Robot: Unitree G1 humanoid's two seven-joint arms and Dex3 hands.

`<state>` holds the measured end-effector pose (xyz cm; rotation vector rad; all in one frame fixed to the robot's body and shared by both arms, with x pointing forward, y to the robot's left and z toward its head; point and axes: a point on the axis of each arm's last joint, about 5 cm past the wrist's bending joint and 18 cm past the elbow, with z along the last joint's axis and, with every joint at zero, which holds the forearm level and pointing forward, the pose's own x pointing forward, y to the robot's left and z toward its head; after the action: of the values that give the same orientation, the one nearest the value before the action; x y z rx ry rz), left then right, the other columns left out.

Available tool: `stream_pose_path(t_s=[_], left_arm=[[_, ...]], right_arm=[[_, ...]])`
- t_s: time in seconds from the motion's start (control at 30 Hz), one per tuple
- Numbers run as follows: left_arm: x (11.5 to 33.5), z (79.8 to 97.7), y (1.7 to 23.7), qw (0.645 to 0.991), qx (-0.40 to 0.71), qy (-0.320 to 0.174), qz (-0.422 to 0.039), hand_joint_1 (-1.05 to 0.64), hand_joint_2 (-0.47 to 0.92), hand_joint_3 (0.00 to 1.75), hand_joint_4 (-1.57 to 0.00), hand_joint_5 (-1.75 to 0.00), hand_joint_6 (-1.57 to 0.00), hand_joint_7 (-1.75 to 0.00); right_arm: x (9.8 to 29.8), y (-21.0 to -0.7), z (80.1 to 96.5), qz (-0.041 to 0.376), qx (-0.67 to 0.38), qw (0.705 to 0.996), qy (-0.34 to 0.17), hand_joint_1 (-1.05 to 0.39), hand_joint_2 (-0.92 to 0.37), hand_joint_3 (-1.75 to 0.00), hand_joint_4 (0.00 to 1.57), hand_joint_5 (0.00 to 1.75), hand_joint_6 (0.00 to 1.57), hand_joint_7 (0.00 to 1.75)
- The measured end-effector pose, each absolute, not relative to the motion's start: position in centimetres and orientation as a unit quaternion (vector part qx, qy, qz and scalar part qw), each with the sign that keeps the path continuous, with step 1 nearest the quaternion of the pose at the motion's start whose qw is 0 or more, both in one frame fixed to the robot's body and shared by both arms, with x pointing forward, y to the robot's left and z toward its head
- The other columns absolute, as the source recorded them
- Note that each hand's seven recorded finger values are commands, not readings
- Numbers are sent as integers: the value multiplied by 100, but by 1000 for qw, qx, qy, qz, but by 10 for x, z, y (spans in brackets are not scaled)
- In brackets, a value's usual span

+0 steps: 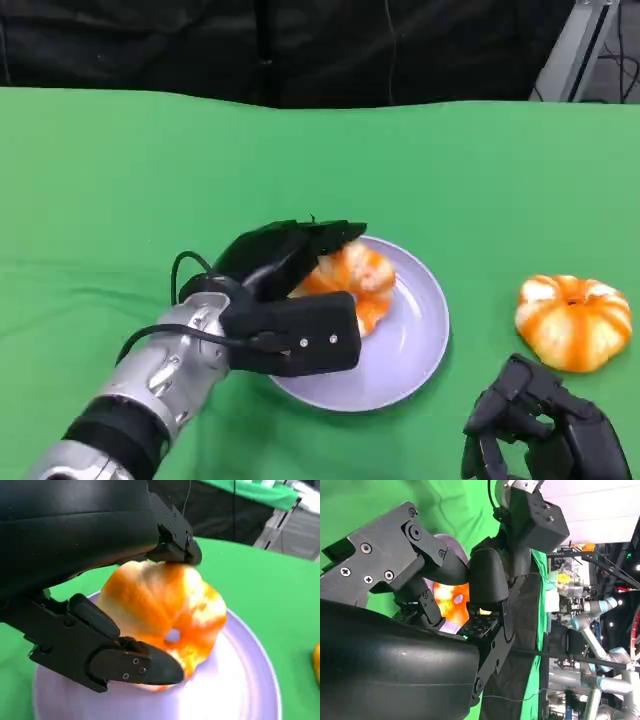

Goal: Grasp the bread from the table and place it into the plate.

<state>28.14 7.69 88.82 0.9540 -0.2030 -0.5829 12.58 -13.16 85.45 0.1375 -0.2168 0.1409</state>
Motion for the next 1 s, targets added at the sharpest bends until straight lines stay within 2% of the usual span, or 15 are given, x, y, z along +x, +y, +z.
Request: stream_pose_path(t_s=[0.27,0.6,0.73,1.0], left_arm=[[280,885,82,836,464,-92,-279,-105,92,61,0,0,-6,0],[276,885,90,841,457,-103,-272,-103,92,62,0,0,-12,-2],[269,890,98,874,393,-146,-246,-103,92,64,0,0,-12,-2],[261,901,123,903,329,-196,-195,-98,92,63,0,0,-17,-3]], right_arm=[[126,-131,855,72,69,989,-109,-17,-51,-127,83,175,74,158],[126,-132,855,74,68,989,-109,-16,-51,-126,84,175,74,158],[126,-132,855,73,68,989,-108,-16,-52,-125,84,175,75,157],[128,-134,854,73,66,989,-107,-16,-52,-125,83,175,75,157]])
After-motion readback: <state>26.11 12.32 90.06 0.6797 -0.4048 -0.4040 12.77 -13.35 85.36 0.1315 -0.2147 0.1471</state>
